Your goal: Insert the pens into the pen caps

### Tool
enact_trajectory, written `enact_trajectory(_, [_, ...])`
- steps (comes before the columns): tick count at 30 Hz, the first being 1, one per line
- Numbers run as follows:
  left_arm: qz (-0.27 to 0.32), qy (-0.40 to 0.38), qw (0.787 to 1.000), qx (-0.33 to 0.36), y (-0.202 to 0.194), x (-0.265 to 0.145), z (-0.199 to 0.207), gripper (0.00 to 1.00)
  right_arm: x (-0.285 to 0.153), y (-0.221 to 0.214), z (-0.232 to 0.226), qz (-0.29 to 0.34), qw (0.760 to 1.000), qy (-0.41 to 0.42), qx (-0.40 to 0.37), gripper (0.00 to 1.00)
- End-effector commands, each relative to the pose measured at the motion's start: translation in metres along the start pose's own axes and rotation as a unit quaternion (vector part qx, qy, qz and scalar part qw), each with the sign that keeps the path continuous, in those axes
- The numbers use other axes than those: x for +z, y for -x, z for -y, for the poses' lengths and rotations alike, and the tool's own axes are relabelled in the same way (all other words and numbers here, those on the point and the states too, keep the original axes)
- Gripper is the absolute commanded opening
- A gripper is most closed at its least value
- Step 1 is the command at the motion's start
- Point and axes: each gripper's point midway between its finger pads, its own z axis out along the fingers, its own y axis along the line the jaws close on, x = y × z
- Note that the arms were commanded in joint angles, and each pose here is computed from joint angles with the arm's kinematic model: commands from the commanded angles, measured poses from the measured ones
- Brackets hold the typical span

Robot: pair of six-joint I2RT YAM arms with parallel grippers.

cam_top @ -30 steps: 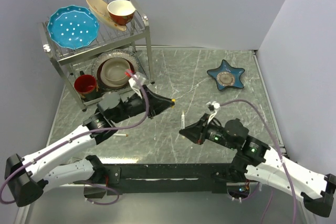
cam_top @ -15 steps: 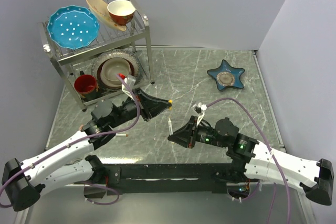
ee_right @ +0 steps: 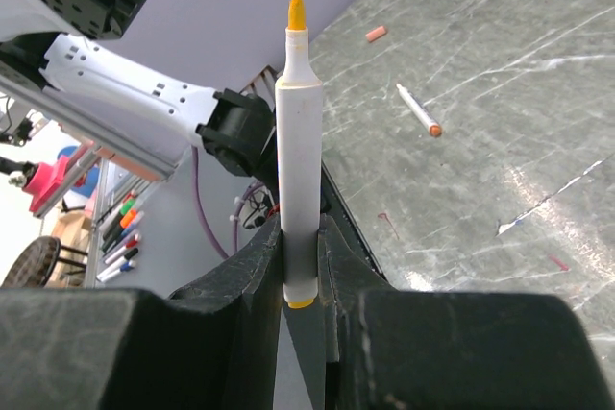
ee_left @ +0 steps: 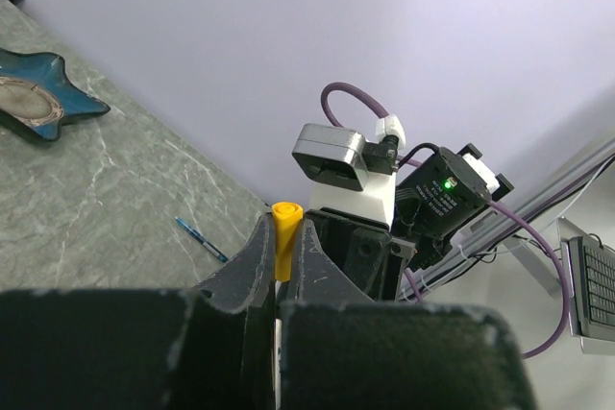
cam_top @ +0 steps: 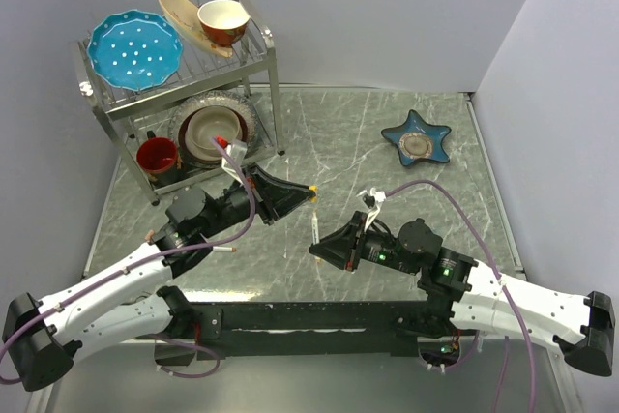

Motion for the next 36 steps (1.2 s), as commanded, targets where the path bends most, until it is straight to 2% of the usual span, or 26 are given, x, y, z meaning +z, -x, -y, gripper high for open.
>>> enact_trajectory(1, [0.024,-0.017,1.0,-0.002,0.01,-0.001,0.009,0.01,-0.001,0.028,-0.019,0.045,0.999,0.023,-0.002,0.0])
enact_trajectory(11, [0.034,-0.024,0.999,-0.006,0.011,0.001,0.011,0.01,0.003,0.028,-0.021,0.043,0.999,0.024,0.003,0.0])
enact_trajectory(36, [0.014,0.008,1.0,-0.003,-0.011,0.001,-0.002,0.01,-0.002,0.039,-0.021,0.062,0.998,0.013,-0.001,0.0])
